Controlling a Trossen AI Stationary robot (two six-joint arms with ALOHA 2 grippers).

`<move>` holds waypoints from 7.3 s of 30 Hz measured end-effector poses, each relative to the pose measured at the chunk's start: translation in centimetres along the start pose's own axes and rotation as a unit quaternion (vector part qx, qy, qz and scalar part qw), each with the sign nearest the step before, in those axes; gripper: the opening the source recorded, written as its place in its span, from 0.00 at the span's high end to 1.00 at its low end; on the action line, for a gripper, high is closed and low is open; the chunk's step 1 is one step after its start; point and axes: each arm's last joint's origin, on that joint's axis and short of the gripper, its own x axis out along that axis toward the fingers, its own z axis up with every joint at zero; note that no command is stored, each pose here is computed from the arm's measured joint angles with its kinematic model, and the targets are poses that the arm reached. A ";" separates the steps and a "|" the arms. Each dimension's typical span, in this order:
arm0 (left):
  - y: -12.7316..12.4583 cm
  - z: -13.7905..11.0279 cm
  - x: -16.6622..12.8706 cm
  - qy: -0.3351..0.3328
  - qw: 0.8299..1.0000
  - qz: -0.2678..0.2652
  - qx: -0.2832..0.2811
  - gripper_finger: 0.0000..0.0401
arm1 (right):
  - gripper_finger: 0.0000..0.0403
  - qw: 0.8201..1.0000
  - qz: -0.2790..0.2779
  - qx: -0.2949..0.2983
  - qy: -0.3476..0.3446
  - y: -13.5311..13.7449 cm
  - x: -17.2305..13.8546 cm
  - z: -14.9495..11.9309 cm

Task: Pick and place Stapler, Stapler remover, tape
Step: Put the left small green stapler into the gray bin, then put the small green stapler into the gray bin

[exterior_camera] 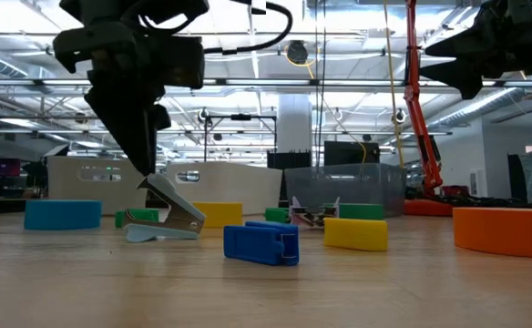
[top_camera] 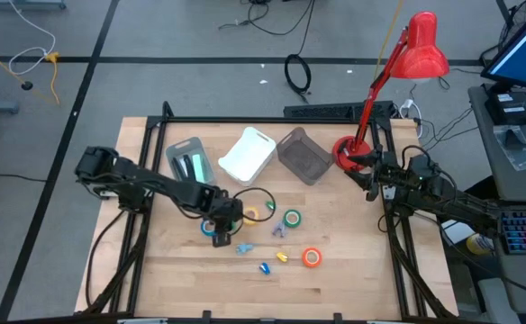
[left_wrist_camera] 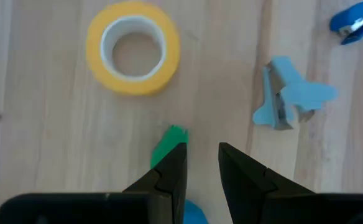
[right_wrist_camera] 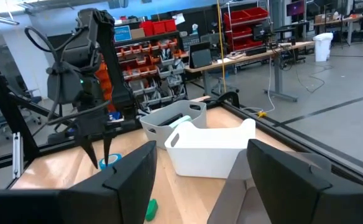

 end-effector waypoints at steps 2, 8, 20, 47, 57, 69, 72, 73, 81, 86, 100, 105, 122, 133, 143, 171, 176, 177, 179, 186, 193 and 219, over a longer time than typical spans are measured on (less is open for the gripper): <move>-0.1 0.3 0.3 0.000 1.000 0.001 0.014 0.77 | 0.40 1.000 0.000 0.000 0.000 0.0 0.0 0.0; 0.7 0.2 1.8 0.030 0.999 0.012 0.009 0.77 | 0.40 1.000 0.000 0.000 0.000 0.0 0.0 0.0; 1.2 0.4 1.6 0.025 0.999 0.016 -0.037 0.77 | 0.40 1.000 0.000 0.000 0.000 0.0 0.0 0.0; 0.9 0.4 1.7 0.026 0.999 0.004 0.038 0.42 | 0.40 1.000 0.000 0.000 0.000 0.0 0.0 0.0; 1.1 0.0 3.6 0.063 0.995 0.007 0.072 0.50 | 0.40 1.000 0.000 0.000 0.000 0.0 0.0 0.0; 1.2 -0.4 5.1 0.092 0.993 0.011 0.076 0.56 | 0.40 1.000 0.000 0.002 0.000 0.0 0.0 0.0; 1.2 -0.4 4.9 0.093 0.993 0.011 0.075 0.66 | 0.40 1.000 0.000 0.002 0.000 0.0 0.0 0.0; 1.3 -0.4 4.9 0.093 0.993 0.013 0.073 0.69 | 0.40 1.000 0.000 0.002 0.000 0.0 0.0 0.0; 1.6 -0.2 4.6 0.089 0.995 0.014 0.042 0.86 | 0.40 1.000 0.000 0.002 0.000 0.0 0.0 0.0; 2.0 0.8 2.5 0.062 0.998 0.016 0.013 0.84 | 0.40 1.000 0.000 0.002 0.000 0.0 0.0 0.0; 4.7 1.0 -11.7 -0.051 0.961 0.204 -0.179 0.84 | 0.40 1.000 0.005 0.000 -0.025 0.1 0.0 0.5; 6.8 -1.6 -14.9 -0.059 0.907 0.305 -0.285 0.84 | 0.40 0.999 0.007 -0.001 -0.032 0.1 0.0 0.6; 15.6 -4.6 -13.9 0.022 0.868 0.366 -0.336 0.84 | 0.40 1.000 0.006 0.002 -0.029 0.1 0.0 0.5; 18.8 -7.7 -10.6 0.067 0.891 0.314 -0.321 0.83 | 0.40 1.000 0.005 0.002 -0.029 0.1 0.0 0.5; 20.8 -7.7 -9.2 0.035 0.890 0.311 -0.333 0.83 | 0.40 0.999 0.005 0.022 -0.028 0.1 0.0 0.5; 25.0 -7.9 -6.1 0.065 0.917 0.254 -0.300 0.79 | 0.40 0.999 0.004 0.037 -0.027 0.1 0.0 0.5; 25.1 -7.7 -6.1 0.053 0.923 0.247 -0.290 0.79 | 0.40 0.999 0.004 0.037 -0.027 0.1 0.0 0.5; 25.1 -7.7 -6.1 0.052 0.923 0.247 -0.290 0.79 | 0.40 0.999 0.004 0.037 -0.027 0.1 0.0 0.5; 25.1 -7.7 -6.1 0.053 0.923 0.247 -0.290 0.79 | 0.40 0.999 0.005 0.037 -0.027 0.1 0.0 0.5; 25.1 -7.7 -6.1 0.053 0.923 0.245 -0.290 0.76 | 0.40 0.999 0.005 0.037 -0.027 0.1 0.0 0.5; 25.1 -7.8 -6.1 0.055 0.922 0.249 -0.292 0.59 | 0.40 0.999 0.006 0.037 -0.026 0.1 0.0 0.5; 19.7 -0.1 -14.2 0.038 0.932 0.161 -0.321 0.51 | 0.40 0.999 0.006 0.037 -0.026 0.1 0.0 0.5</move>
